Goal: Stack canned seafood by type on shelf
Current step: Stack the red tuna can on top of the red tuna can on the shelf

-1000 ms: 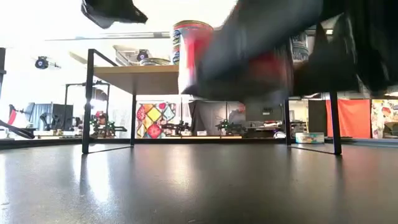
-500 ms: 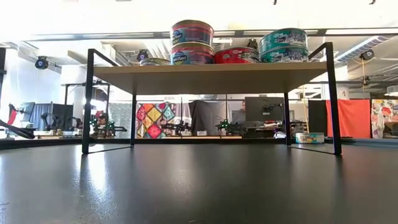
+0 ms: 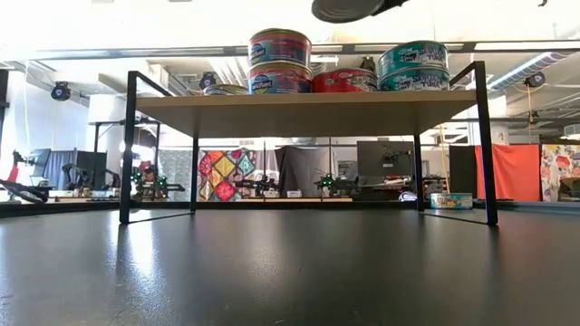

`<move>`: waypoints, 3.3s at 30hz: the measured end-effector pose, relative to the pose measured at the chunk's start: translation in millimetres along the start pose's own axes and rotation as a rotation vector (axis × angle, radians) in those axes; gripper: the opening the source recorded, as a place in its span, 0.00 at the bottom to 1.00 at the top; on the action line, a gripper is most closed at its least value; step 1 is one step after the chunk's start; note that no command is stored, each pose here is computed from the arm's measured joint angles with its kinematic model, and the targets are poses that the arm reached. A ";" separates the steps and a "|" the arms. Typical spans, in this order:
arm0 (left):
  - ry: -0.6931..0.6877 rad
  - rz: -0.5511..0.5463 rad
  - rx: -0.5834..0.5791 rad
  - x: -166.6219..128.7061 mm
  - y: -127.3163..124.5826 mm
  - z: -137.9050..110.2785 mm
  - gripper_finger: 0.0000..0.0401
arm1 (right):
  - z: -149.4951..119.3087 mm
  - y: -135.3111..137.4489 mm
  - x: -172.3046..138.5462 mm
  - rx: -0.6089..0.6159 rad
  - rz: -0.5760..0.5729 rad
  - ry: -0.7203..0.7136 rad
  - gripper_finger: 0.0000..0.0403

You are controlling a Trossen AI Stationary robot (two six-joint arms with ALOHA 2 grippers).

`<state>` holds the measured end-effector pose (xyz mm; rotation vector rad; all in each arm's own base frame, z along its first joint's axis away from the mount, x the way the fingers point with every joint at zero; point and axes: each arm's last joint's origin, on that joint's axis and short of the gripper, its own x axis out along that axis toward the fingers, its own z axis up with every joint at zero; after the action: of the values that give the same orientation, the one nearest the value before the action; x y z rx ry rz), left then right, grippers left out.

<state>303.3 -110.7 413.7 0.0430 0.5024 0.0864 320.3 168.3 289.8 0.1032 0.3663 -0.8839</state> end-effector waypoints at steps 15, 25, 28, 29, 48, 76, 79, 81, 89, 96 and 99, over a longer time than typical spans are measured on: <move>-0.100 0.172 -0.124 21.0 69.6 25.0 0.79 | -0.2 -11.4 24.3 0.011 -0.083 0.063 0.92; -0.073 0.215 -0.155 73.2 77.7 9.3 0.79 | 7.3 -23.1 55.5 -0.035 -0.138 0.197 0.92; -0.053 0.197 -0.132 82.3 88.0 7.3 0.79 | 8.7 -25.1 60.4 -0.043 -0.148 0.208 0.92; -0.044 0.189 -0.131 84.2 92.0 6.5 0.79 | 9.4 -25.9 62.3 -0.045 -0.153 0.210 0.92; 0.126 0.125 0.009 110.4 108.6 -16.8 0.75 | 10.7 -28.3 69.1 -0.069 -0.095 0.371 0.94; -0.124 -0.191 0.067 62.5 108.1 1.7 0.00 | 19.3 -22.5 66.9 -0.008 -0.059 0.361 0.99; -0.171 -0.170 0.031 72.4 116.2 -17.2 0.00 | 19.4 -22.4 67.1 -0.008 -0.059 0.360 0.99; -0.183 -0.168 0.029 83.7 115.9 -33.5 0.00 | 19.6 -22.0 67.2 -0.013 -0.055 0.358 0.99; -0.164 -0.233 0.103 102.5 108.3 -63.7 0.00 | 24.3 -19.5 66.3 -0.013 -0.029 0.353 0.99; 0.017 -0.230 0.177 110.3 111.0 -42.7 0.00 | 24.5 -19.4 66.1 -0.008 -0.024 0.362 0.99; 0.049 -0.243 0.254 119.2 111.2 -35.4 0.00 | 24.5 -19.4 66.1 -0.009 -0.024 0.363 0.99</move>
<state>382.3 11.8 332.5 0.2276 0.5619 -0.2155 350.0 101.6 290.4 0.2531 0.7104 -0.8876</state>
